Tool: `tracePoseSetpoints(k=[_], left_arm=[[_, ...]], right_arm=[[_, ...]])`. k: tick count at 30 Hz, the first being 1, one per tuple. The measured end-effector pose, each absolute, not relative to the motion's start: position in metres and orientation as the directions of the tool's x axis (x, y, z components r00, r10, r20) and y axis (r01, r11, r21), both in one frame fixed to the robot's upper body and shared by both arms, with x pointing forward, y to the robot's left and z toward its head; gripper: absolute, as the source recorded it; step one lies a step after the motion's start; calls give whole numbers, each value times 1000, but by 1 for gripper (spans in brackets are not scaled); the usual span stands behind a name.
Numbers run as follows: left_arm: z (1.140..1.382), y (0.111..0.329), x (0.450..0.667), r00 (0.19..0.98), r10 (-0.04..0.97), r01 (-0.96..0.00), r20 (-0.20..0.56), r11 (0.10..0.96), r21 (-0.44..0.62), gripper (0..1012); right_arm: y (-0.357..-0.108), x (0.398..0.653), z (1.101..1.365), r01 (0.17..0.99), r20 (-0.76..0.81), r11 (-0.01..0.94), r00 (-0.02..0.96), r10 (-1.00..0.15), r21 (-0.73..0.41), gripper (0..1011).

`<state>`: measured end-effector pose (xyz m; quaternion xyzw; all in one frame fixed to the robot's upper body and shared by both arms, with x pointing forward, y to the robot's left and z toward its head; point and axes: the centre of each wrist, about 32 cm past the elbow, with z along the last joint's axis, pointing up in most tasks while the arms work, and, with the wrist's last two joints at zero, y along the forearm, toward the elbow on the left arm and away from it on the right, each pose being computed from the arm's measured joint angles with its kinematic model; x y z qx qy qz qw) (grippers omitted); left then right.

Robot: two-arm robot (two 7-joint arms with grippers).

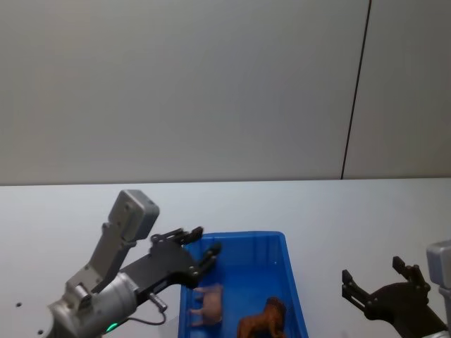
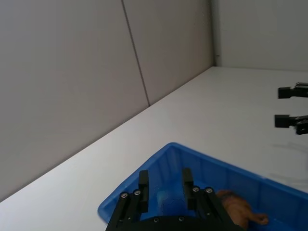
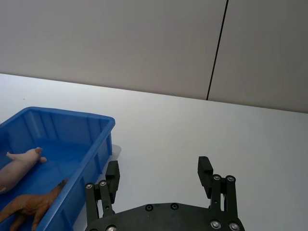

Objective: Pick up the two dolls from the table and place them into the box.

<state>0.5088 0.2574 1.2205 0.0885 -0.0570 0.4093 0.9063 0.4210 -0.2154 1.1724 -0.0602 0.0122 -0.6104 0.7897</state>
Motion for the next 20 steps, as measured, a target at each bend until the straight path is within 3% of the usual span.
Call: tracePoseSetpoints(k=[7, 20], left_arm=[[1224, 244, 519, 718, 678, -694, 158, 715, 84, 636], [1228, 233, 526, 762, 631, -644, 146, 763, 60, 997]], right_arm=[[-215, 421, 1172, 963, 54, 247, 254, -966, -110, 1001], [-215, 421, 1172, 963, 54, 248, 254, -966, -110, 1001]])
